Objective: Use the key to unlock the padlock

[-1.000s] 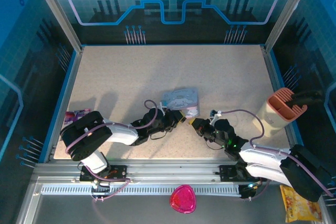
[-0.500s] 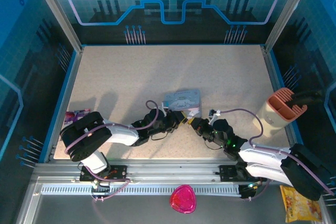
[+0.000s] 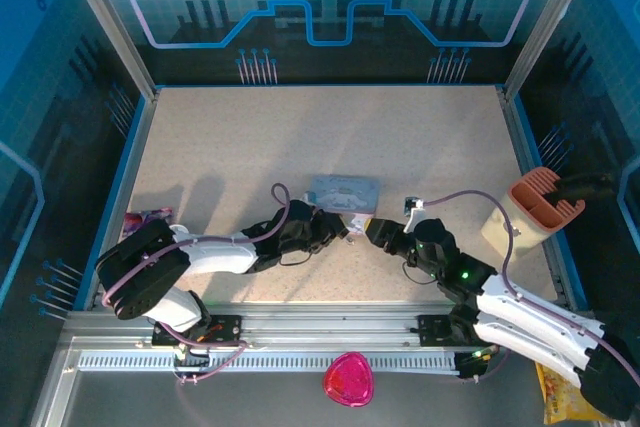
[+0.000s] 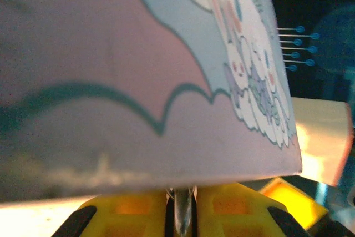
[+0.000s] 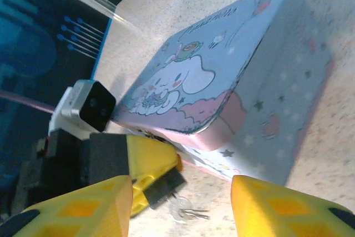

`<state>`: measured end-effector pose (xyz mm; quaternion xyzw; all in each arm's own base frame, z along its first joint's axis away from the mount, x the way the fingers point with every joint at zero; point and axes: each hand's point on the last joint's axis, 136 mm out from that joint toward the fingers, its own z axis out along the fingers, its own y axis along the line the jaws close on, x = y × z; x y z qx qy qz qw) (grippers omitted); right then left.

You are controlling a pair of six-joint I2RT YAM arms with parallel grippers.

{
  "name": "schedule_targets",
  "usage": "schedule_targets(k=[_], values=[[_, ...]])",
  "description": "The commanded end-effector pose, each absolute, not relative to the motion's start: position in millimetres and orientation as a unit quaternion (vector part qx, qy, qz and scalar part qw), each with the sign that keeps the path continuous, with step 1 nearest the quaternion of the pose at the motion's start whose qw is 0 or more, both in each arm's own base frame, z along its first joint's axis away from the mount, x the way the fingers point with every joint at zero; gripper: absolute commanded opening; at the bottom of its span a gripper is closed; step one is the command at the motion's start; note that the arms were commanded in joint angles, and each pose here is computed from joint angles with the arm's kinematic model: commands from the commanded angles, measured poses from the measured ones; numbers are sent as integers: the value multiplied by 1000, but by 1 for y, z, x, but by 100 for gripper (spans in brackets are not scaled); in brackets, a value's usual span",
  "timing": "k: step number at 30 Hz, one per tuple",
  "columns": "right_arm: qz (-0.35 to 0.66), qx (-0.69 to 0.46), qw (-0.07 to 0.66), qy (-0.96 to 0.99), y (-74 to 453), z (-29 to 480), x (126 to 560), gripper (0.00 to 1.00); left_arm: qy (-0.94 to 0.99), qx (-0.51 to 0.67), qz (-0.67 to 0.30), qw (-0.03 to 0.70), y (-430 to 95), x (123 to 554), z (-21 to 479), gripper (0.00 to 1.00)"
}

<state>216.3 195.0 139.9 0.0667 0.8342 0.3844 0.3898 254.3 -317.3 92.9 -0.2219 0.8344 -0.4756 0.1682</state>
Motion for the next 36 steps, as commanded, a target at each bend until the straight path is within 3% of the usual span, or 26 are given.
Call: schedule_targets(k=[1, 8, 15, 24, 36], values=[[291, -70, 422, 855, 192, 126, 208, 51, 838, -219, -462, 192, -307, 263, 104, 0], [213, -312, 520, 766, 237, 143, 181, 54, 844, -249, -439, 182, -287, 259, 94, 0], [141, -434, 574, 680, 272, 140, 172, 58, 839, -253, -445, 183, -282, 255, 96, 0], [128, -456, 592, 653, 301, 132, 177, 51, 833, -259, -458, 173, -280, 249, 92, 0], [86, -444, 596, 663, 301, 107, 191, 39, 825, -258, -474, 166, -284, 248, 96, 0]])
